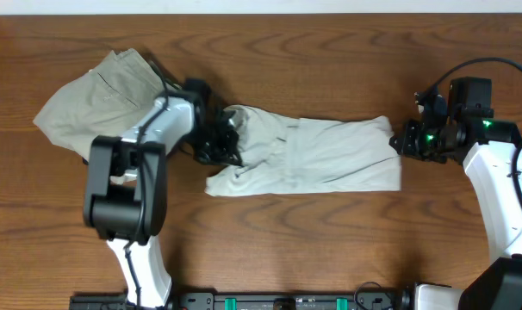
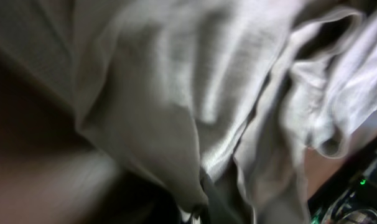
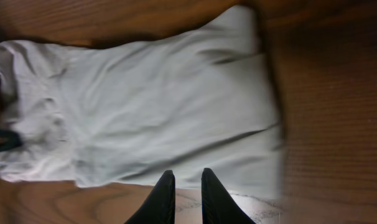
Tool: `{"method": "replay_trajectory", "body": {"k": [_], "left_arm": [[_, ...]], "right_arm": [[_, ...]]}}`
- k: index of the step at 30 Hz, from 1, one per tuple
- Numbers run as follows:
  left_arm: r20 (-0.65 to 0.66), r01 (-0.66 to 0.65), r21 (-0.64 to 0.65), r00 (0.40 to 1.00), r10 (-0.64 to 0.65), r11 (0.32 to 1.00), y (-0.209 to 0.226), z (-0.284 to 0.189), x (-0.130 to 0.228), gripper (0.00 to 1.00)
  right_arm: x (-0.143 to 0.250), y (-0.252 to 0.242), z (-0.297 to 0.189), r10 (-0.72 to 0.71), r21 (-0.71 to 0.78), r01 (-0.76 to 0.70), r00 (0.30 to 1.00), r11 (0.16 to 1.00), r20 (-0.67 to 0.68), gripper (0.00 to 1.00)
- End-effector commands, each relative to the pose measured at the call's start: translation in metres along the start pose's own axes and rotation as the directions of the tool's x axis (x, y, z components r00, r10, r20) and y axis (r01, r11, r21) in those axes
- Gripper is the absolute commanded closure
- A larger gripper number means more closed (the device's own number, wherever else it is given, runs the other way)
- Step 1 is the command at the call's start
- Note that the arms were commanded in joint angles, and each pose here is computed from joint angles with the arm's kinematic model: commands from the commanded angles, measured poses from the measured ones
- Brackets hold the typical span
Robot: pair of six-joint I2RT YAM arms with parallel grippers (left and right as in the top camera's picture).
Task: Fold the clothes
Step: 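Press the folded shirt's ends flat with both grippers, then fold the shirt's left end rightward over the center with the left gripper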
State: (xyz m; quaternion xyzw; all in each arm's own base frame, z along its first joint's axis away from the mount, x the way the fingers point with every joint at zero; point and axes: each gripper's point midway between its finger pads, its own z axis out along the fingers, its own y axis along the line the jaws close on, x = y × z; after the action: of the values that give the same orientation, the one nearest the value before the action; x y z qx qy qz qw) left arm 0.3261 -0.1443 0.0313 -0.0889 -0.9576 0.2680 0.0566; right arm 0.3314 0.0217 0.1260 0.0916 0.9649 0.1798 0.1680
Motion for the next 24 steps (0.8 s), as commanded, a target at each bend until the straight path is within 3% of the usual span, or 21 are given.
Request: {"method": "replay_trajectory", "body": {"k": [1,6,10,24], "left_arm": [[0.132,-0.098,-0.215,0.983,0.128,0.972,-0.003,-0.072,-0.024,0.94],[0.174,-0.167,-0.256,0.961,0.216,0.952,-0.039,-0.122,-0.031,0.94],[0.153,-0.252,-0.273,0.941,0.301,0.928,-0.074,-0.126,-0.03,0.94],[-0.053,-0.554,-0.217,0.829,0.557,0.803,-0.19,-0.006,0.006,0.93]], "right_arm": [[-0.005,0.001,-0.007,0.004,0.001,-0.004,1.0,1.0,0.026,0.86],[-0.006,0.001,-0.007,0.002,0.0,-0.002,1.0,1.0,0.031,0.86],[-0.007,0.001,-0.007,0.001,-0.001,-0.001,0.999,1.0,0.033,0.86],[-0.007,0.001,-0.007,0.001,-0.001,-0.001,0.999,1.0,0.033,0.85]]}}
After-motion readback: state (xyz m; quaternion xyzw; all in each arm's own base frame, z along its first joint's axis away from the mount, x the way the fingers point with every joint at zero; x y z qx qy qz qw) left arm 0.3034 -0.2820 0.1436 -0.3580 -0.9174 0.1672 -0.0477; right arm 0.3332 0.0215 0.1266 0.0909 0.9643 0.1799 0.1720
